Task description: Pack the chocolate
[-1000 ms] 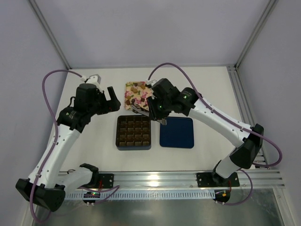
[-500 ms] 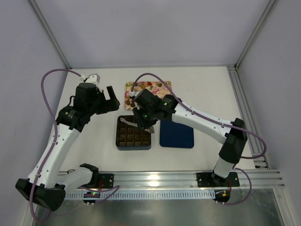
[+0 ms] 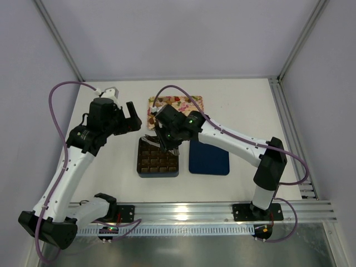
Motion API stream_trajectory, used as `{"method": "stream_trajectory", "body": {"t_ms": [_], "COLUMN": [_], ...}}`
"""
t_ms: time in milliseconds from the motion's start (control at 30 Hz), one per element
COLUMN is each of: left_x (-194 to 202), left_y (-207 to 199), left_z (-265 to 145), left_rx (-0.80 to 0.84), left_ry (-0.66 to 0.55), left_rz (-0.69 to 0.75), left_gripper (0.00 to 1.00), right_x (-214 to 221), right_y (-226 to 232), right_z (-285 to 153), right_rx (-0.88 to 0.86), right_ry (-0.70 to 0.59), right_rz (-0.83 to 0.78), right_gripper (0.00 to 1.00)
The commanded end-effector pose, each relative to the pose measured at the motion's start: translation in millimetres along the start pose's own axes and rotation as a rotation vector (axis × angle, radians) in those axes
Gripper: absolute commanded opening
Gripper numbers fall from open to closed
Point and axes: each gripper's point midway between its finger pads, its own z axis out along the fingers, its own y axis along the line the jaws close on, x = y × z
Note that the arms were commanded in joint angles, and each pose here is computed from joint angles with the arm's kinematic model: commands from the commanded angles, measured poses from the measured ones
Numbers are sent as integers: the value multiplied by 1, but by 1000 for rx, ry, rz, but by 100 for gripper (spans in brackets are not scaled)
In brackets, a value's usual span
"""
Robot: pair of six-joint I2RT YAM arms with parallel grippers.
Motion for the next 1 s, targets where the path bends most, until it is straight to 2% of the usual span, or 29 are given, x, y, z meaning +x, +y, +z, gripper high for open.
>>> {"method": "stream_trajectory", "body": {"t_ms": [0,600,767,967], "left_x": [-5,-2,-2,-5], "left_y": [1,2,2,1], "left_z": [-3,-2,-2,-4], "left_rx": [-7,-5,-7,-6], "left_ry": [-15,-13,-10,-18], "left_rz": [18,17,21,23], "left_gripper": [96,96,96,96], "right_x": [-26,-24,-27,-41], "right_y": [11,15,16,14], "right_z": [-8,-6,-12,-38], "right_rx": [-19,-26,-27,-20], "right_ry": [-91,-82,-96,-157], "right_rz": [3,-7,-7,-5], "right_gripper": [27,44,44,43]}}
